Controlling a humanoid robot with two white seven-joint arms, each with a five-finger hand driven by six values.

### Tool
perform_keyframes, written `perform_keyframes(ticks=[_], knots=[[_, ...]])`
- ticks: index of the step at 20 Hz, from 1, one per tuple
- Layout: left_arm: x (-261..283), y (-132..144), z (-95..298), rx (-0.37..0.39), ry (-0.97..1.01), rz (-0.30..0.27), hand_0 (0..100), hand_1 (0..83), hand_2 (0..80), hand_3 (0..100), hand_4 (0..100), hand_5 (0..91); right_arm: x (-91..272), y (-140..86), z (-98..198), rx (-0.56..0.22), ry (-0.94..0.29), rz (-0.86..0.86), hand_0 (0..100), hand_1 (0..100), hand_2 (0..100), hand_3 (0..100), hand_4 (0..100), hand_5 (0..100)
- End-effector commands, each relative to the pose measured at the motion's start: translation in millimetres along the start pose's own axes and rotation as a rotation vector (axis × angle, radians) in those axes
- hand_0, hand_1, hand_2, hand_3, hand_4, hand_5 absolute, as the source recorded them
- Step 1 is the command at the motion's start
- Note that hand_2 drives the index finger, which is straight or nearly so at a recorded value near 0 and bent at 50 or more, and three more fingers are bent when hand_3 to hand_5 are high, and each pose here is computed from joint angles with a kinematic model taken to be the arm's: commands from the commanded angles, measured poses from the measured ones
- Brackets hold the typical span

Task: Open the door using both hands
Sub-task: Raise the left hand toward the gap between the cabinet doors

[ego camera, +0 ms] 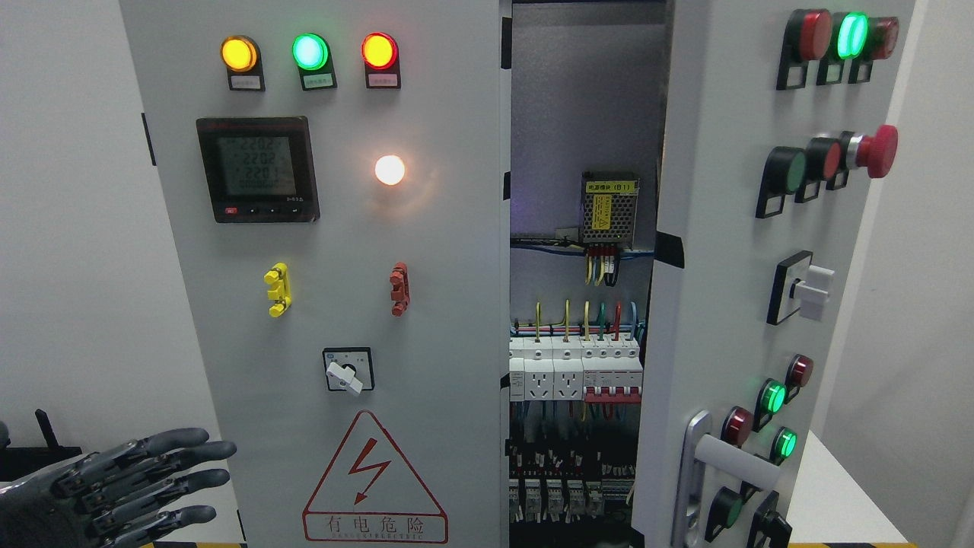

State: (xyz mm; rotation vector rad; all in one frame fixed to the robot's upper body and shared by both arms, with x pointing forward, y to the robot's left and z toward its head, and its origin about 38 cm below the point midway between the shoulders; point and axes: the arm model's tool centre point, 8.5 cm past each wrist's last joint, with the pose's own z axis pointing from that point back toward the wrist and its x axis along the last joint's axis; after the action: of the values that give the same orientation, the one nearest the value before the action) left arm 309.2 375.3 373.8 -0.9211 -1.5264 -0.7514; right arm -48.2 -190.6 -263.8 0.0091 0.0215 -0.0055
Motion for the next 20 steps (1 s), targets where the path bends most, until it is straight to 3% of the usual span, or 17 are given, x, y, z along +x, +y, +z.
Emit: perform_keyframes(ticks=[1,6,11,15,20], knots=[[9,-7,-11,-0.047,0.007,-0.009,0,0.0,0.0,0,3,0.0,0,0,0,0.000,0.000,0.000,0,0,0,0,0,0],[-1,0,-54,-0.146,0.069,0.027,0,0.0,0.0,0,3,0.0,0,0,0,0.000,0.001,0.000,0,0,0,0,0,0],[5,0,-82,-0.209,0.140,0.028,0,0.0,0.0,0,3,0.0,0,0,0,0.000,0.001,0.000,0,0,0,0,0,0],[2,11,-101,-0.196,0.181,0.062,0,0.0,0.0,0,3,0.0,0,0,0,0.000,0.000,0.000,0,0,0,0,0,0],[-17,58,-163,-0.137,0.198,0.098,0,0.0,0.0,0,3,0.0,0,0,0,0.000,0.000,0.000,0,0,0,0,0,0]])
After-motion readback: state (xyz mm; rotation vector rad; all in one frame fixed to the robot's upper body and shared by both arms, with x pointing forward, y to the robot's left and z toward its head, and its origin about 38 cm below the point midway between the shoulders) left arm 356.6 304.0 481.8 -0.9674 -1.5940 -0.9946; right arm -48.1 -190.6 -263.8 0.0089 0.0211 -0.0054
